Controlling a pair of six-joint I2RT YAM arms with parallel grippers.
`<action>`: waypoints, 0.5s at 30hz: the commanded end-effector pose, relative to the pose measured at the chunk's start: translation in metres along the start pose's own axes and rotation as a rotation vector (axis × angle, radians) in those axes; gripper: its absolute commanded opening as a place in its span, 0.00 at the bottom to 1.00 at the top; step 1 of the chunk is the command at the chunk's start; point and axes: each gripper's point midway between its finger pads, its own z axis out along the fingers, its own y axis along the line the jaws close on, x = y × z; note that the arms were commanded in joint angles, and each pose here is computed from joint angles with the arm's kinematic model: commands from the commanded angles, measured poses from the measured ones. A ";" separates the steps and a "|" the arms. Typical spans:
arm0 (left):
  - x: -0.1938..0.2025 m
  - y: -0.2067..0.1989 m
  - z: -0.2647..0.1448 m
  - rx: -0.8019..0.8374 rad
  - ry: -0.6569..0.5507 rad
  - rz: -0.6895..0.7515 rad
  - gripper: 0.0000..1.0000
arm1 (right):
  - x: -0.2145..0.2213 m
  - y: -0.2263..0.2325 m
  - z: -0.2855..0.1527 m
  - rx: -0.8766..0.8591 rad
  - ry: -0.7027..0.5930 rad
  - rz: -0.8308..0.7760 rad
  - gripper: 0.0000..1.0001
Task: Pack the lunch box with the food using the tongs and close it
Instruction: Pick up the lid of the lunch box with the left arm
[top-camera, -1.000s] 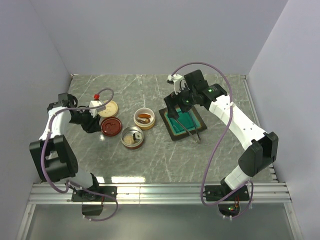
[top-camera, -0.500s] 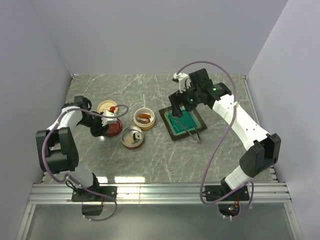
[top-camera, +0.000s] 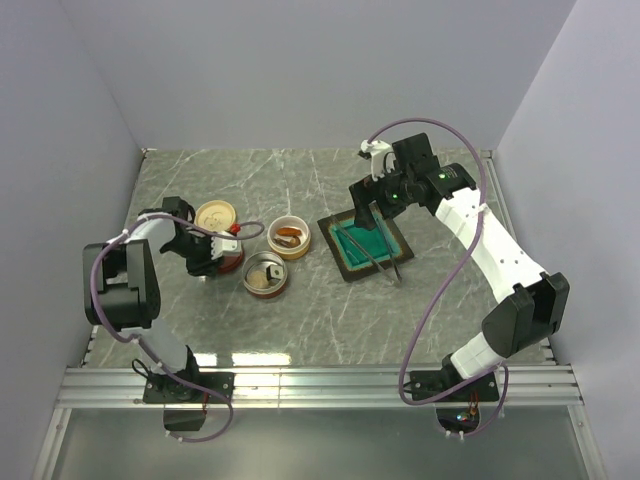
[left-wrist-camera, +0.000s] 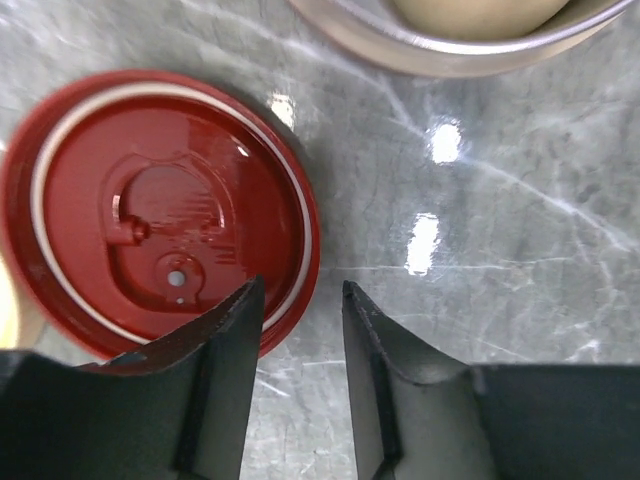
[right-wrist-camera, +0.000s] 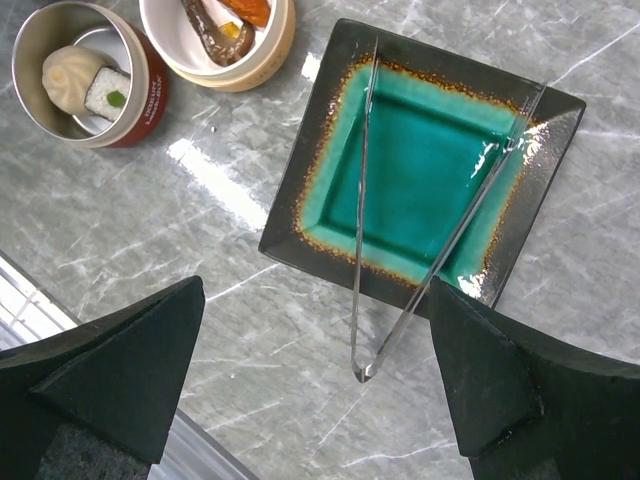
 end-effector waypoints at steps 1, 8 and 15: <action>0.010 0.001 0.008 0.005 0.031 0.034 0.41 | -0.012 0.001 -0.014 0.002 -0.048 -0.017 1.00; 0.025 -0.006 0.014 0.005 0.086 0.051 0.28 | -0.011 0.001 -0.011 -0.010 -0.035 -0.011 1.00; 0.034 -0.014 0.010 0.025 0.141 0.060 0.09 | -0.013 0.002 -0.010 -0.016 -0.038 -0.009 1.00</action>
